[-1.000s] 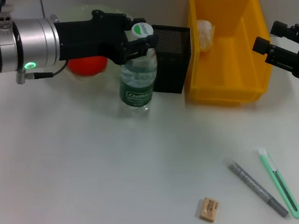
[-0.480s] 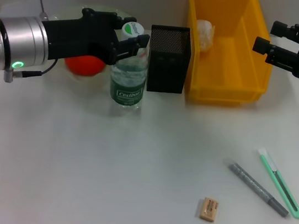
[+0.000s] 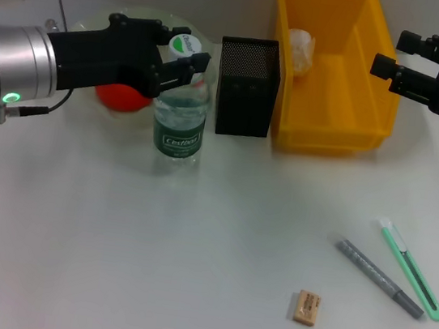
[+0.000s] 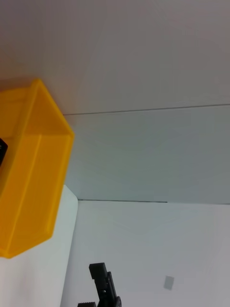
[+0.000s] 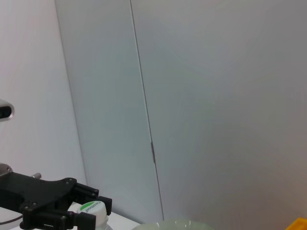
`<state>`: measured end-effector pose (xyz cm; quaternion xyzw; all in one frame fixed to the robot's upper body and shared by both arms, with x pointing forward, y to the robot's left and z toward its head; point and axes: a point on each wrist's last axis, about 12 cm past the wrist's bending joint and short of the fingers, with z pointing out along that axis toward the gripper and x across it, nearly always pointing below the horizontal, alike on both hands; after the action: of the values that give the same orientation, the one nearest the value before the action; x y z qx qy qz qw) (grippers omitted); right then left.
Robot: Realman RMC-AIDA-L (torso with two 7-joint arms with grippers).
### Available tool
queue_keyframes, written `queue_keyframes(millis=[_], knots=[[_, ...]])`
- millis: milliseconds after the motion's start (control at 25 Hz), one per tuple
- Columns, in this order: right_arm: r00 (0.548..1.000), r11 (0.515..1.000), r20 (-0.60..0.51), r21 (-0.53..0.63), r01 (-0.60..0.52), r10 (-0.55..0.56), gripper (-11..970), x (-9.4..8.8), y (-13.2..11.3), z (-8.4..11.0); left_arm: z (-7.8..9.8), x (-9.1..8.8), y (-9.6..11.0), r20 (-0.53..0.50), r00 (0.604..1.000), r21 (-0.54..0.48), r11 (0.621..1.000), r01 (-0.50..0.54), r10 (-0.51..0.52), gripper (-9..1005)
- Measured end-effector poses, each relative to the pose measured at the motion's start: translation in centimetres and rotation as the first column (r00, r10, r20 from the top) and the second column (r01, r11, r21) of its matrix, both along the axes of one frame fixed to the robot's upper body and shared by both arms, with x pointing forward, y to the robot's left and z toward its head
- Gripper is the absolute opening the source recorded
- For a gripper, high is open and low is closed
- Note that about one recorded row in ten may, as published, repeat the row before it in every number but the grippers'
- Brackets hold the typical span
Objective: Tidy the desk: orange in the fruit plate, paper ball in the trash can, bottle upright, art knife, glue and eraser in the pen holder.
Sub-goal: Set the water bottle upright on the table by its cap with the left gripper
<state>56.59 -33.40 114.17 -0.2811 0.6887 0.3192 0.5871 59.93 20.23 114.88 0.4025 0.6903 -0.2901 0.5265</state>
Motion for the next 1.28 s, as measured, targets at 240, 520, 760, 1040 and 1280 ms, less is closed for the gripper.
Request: queue_keyframes(millis=[240, 520, 760, 1040, 1280], knots=[[1.000, 1.000, -0.004, -0.003, -0.004, 0.004, 704, 0.0, 0.1, 0.0, 0.1, 0.1, 0.8, 0.003, 1.000, -0.002, 1.000, -0.018, 0.018, 430], [1.000, 1.000, -0.007, -0.002, -0.009, 0.009, 704, 0.1, 0.4, -0.1, 0.2, 0.1, 1.5, 0.003, 1.000, -0.002, 1.000, -0.028, 0.028, 429], [1.000, 1.000, -0.009, -0.002, -0.010, 0.010, 704, 0.1, 0.4, -0.1, 0.1, -0.1, 2.2, -0.004, 0.999, 0.007, 0.999, -0.035, 0.035, 429], [1.000, 1.000, -0.008, -0.003, -0.010, 0.010, 704, 0.1, 0.4, -0.1, 0.3, -0.5, 3.2, 0.007, 0.999, 0.001, 0.999, -0.053, 0.053, 430], [1.000, 1.000, -0.007, -0.004, -0.010, 0.010, 704, 0.1, 0.4, 0.0, 0.6, -0.8, 3.9, 0.007, 0.998, 0.013, 0.998, -0.063, 0.063, 429]])
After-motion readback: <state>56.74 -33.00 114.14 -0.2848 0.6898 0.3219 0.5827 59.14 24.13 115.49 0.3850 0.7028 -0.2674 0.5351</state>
